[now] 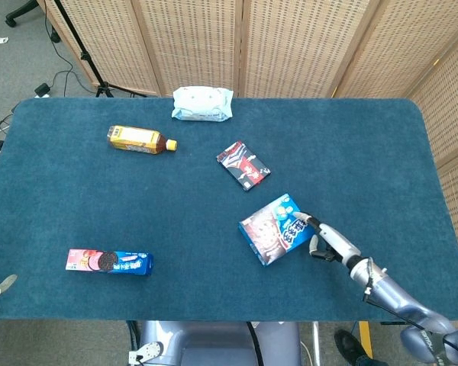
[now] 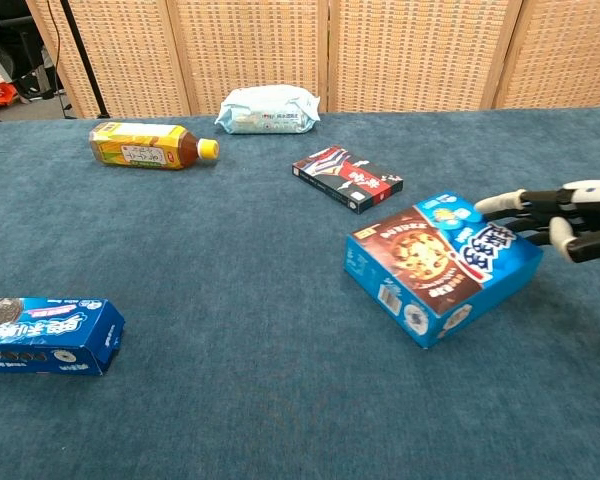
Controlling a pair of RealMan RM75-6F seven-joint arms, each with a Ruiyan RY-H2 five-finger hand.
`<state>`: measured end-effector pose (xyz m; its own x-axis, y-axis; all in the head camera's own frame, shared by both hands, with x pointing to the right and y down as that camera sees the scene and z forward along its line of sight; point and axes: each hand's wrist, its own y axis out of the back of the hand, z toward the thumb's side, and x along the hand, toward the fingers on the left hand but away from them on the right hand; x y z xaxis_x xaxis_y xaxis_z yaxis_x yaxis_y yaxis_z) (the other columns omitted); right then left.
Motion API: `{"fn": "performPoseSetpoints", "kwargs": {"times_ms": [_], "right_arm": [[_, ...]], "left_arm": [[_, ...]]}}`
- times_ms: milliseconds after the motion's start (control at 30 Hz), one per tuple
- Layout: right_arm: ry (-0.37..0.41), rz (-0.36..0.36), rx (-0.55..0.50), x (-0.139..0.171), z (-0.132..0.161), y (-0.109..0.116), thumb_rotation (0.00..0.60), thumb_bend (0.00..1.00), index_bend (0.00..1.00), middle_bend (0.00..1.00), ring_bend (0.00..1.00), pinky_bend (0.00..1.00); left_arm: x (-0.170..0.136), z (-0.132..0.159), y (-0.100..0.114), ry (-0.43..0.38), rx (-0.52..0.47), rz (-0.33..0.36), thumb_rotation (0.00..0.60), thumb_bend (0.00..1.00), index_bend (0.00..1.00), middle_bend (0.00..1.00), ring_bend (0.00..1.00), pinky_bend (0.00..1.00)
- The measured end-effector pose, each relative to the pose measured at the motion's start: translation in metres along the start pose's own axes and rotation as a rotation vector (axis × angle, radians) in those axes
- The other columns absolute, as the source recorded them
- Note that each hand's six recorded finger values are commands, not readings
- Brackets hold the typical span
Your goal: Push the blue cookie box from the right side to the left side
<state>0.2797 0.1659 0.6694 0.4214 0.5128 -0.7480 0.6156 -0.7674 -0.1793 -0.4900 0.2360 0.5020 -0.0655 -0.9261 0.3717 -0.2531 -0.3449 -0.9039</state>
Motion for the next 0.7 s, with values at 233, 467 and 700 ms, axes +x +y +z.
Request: {"fn": "performPoseSetpoints", "kwargs": {"times_ms": [233,467,700], "right_arm": [[0.026,0.037,-0.007,-0.013,0.028,-0.027,0.6,1.0,0.0,0.0,0.0,0.0],[0.046,0.072,-0.02,-0.023,0.056,-0.048,0.6,1.0,0.0,0.0,0.0,0.0],[0.052,0.096,-0.024,-0.031,0.071,-0.064,0.6,1.0,0.0,0.0,0.0,0.0]], "left_arm": [[0.001,-0.001,0.0,0.001,-0.003,-0.003,0.6,0.0,0.0,0.0,0.0,0.0],[0.002,-0.002,0.001,0.005,-0.006,-0.002,0.6,0.0,0.0,0.0,0.0,0.0],[0.002,-0.003,0.002,0.006,-0.009,-0.003,0.6,0.0,0.0,0.0,0.0,0.0]]}}
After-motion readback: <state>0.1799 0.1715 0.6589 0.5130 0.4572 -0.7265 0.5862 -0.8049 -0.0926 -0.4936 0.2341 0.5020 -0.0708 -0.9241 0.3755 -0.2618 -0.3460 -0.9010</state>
